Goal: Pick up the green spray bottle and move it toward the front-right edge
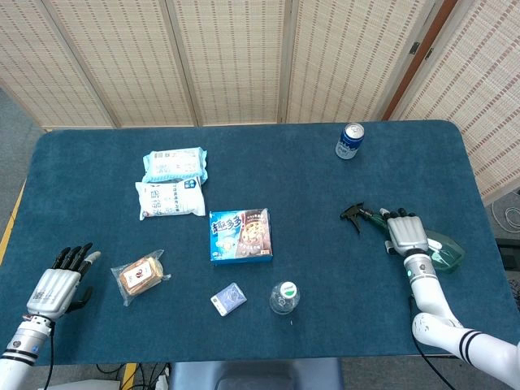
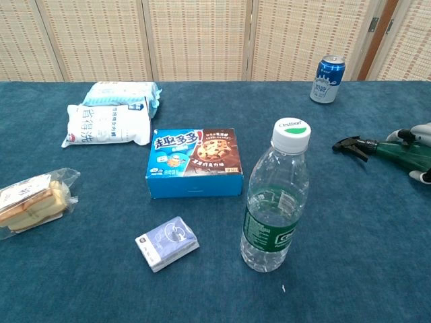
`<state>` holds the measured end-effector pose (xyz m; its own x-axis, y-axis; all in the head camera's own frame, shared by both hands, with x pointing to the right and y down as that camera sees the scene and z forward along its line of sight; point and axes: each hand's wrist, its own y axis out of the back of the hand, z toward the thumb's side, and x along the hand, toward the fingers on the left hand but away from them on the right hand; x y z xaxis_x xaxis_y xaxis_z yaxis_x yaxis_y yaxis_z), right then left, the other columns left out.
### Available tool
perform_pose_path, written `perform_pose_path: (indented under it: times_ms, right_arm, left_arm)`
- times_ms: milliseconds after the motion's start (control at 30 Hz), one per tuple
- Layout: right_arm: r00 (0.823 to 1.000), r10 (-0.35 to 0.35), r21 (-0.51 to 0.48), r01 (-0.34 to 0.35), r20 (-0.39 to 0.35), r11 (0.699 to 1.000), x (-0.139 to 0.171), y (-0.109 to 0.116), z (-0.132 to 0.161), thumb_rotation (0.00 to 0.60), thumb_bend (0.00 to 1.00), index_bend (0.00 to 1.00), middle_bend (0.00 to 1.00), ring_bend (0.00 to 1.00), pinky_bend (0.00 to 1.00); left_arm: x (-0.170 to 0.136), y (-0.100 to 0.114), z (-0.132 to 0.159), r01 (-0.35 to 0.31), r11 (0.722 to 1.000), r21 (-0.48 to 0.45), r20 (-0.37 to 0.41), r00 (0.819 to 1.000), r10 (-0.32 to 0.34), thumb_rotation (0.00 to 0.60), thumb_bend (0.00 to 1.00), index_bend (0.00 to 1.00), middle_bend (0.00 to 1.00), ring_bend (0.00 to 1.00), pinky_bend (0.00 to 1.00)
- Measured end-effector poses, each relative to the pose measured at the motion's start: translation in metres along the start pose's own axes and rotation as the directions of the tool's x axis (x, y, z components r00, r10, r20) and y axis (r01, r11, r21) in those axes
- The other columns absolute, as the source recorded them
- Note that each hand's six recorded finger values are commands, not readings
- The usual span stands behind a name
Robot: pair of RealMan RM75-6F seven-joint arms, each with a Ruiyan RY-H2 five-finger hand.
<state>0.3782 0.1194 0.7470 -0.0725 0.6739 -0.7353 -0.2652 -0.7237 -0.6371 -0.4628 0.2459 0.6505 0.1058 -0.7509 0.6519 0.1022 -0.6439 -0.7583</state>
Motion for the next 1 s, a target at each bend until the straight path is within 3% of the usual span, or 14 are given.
perform_pose_path:
  times_ms: [367, 767, 1000]
  right_arm:
    - [1.0, -0.005, 0.017, 0.006, -0.006, 1.0, -0.002, 0.002, 0.005, 0.6, 0.32, 0.3, 0.42, 0.26, 0.39]
    - [1.0, -0.024, 0.022, 0.024, -0.011, 0.999, -0.002, 0.01, 0.008, 0.6, 0.32, 0.35, 0.47, 0.31, 0.4]
    - [0.996, -0.088, -0.004, 0.088, -0.02, 0.996, 0.002, 0.022, 0.01, 0.6, 0.32, 0.35, 0.48, 0.32, 0.41]
  left_arm:
    - [-0.001, -0.001, -0.003, 0.003, 1.0, -0.002, -0.007, 1.0, -0.003, 0.6, 0.44, 0.09, 0.0, 0.0, 0.0]
    - [0.001, -0.004, -0.003, 0.012, 1.0, -0.002, -0.011, 1.0, -0.013, 0.6, 0.44, 0.09, 0.0, 0.0, 0.0]
    - [0.001, -0.001, -0.002, 0.005, 1.0, 0.002, -0.009, 1.0, -0.005, 0.6, 0.44, 0.09, 0.0, 0.0, 0.0]
